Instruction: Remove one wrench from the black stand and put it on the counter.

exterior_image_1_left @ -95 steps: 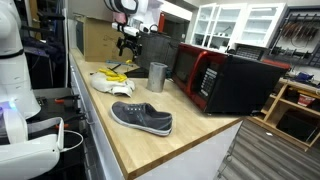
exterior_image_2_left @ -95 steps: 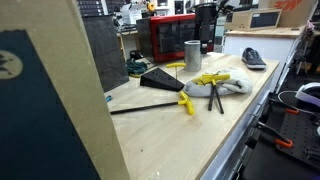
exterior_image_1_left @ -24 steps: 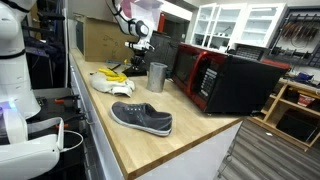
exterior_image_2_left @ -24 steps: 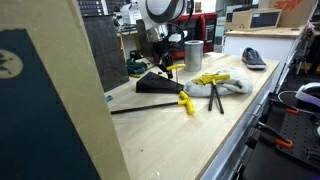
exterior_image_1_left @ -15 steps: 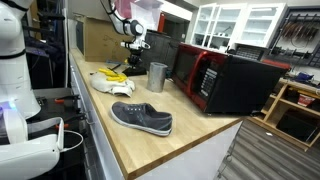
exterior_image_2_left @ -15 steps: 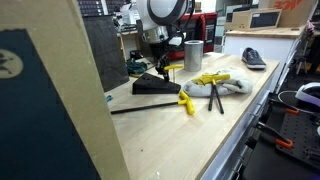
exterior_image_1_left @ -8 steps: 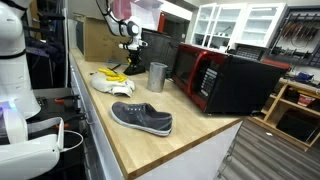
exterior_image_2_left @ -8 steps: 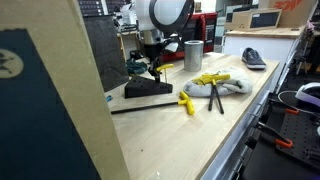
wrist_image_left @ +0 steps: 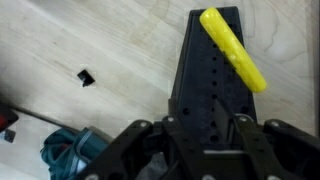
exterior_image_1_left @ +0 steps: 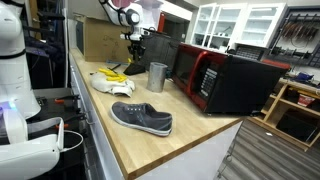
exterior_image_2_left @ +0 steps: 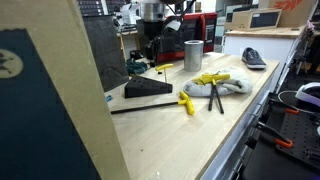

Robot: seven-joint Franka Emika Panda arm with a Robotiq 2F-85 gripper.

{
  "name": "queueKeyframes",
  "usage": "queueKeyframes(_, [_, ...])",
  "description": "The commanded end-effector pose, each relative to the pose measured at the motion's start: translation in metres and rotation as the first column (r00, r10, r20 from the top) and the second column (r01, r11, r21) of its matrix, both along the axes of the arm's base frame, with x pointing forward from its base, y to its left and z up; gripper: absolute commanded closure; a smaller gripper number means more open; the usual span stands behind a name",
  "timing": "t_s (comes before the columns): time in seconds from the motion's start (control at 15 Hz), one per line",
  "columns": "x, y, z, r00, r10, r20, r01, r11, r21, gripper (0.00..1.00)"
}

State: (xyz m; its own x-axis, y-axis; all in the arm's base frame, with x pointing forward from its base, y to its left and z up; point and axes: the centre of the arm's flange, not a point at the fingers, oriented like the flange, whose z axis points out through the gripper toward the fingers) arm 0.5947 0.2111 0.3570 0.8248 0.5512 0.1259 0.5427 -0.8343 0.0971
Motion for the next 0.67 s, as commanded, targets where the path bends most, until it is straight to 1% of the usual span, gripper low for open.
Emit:
queueKeyframes(0.0, [-0.009,-0.012,0.032,0.998,0.061,-0.006,-0.060,0.997,0.056,0.25])
queueKeyframes(0.2, [-0.013,-0.015,0.048,0.993,0.117,-0.025,-0.115,0.990,0.082,0.04])
queueKeyframes(0.27, [-0.016,-0.017,0.053,0.988,0.149,-0.040,-0.145,0.985,0.088,0.00])
queueKeyframes(0.33, [-0.019,-0.018,0.055,0.980,0.193,-0.055,-0.187,0.978,0.090,0.00])
queueKeyframes(0.6, [-0.031,-0.028,0.070,0.952,0.288,-0.105,-0.282,0.957,0.067,0.00])
